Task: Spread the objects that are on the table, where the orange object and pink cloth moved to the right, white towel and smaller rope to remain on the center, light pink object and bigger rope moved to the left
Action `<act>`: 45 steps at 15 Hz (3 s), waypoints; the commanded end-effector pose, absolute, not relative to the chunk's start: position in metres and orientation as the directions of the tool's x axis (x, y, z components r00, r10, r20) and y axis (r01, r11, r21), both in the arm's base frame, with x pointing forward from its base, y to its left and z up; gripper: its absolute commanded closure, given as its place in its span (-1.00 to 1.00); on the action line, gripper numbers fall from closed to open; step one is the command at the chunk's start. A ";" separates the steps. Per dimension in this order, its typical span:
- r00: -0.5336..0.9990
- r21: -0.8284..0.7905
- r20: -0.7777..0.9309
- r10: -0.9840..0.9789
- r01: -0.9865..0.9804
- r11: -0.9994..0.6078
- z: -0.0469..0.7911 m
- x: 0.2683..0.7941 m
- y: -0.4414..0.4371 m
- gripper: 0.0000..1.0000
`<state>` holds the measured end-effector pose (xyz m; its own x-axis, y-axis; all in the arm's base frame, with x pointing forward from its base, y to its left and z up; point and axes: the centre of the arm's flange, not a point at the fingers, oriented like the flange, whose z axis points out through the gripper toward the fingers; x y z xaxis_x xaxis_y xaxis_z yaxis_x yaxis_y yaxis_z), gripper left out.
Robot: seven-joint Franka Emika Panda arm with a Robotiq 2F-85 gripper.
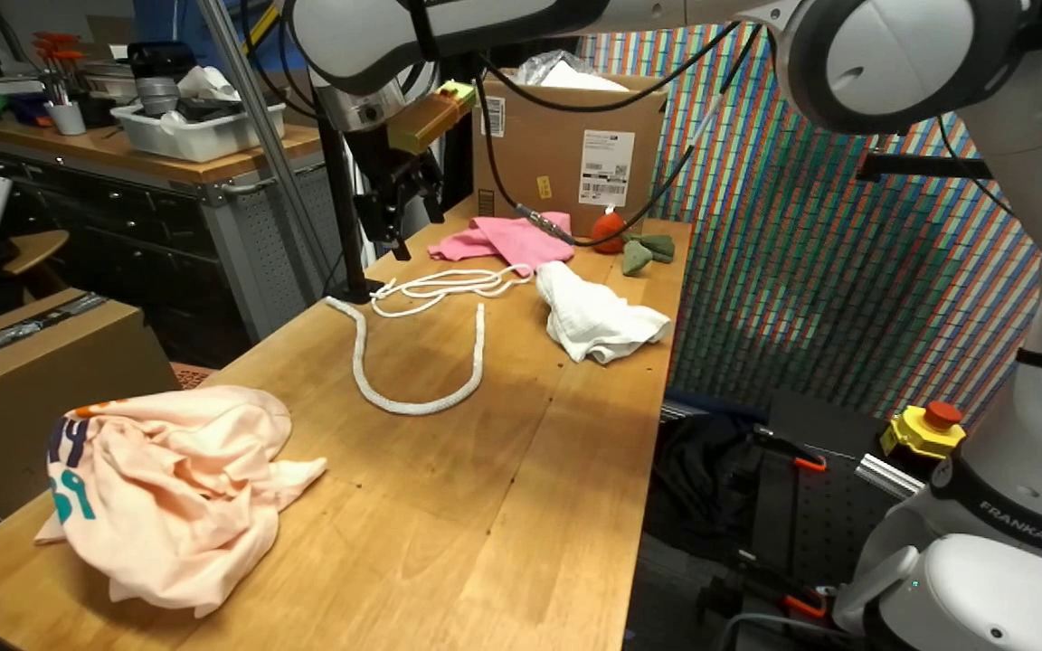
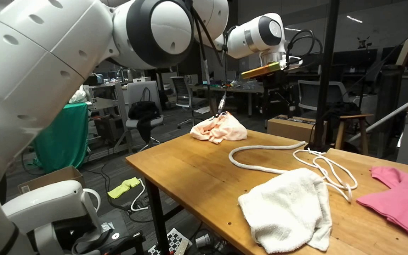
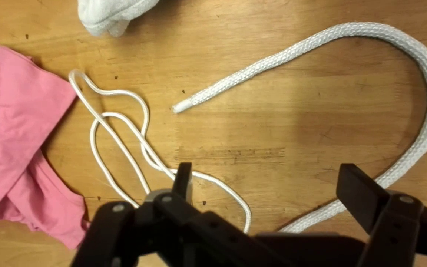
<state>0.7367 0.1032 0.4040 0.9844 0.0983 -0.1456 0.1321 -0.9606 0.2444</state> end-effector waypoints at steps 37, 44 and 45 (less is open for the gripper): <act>0.881 0.201 -0.086 0.465 0.472 -0.858 0.317 0.585 0.170 -1.00; 0.846 0.300 -0.175 0.504 0.534 -0.791 0.295 0.600 0.194 -1.00; 0.837 0.300 -0.189 0.513 0.547 -0.782 0.293 0.601 0.199 -1.00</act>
<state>0.5853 0.1827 0.2949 0.8493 0.5048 -0.1547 0.5278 -0.8054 0.2697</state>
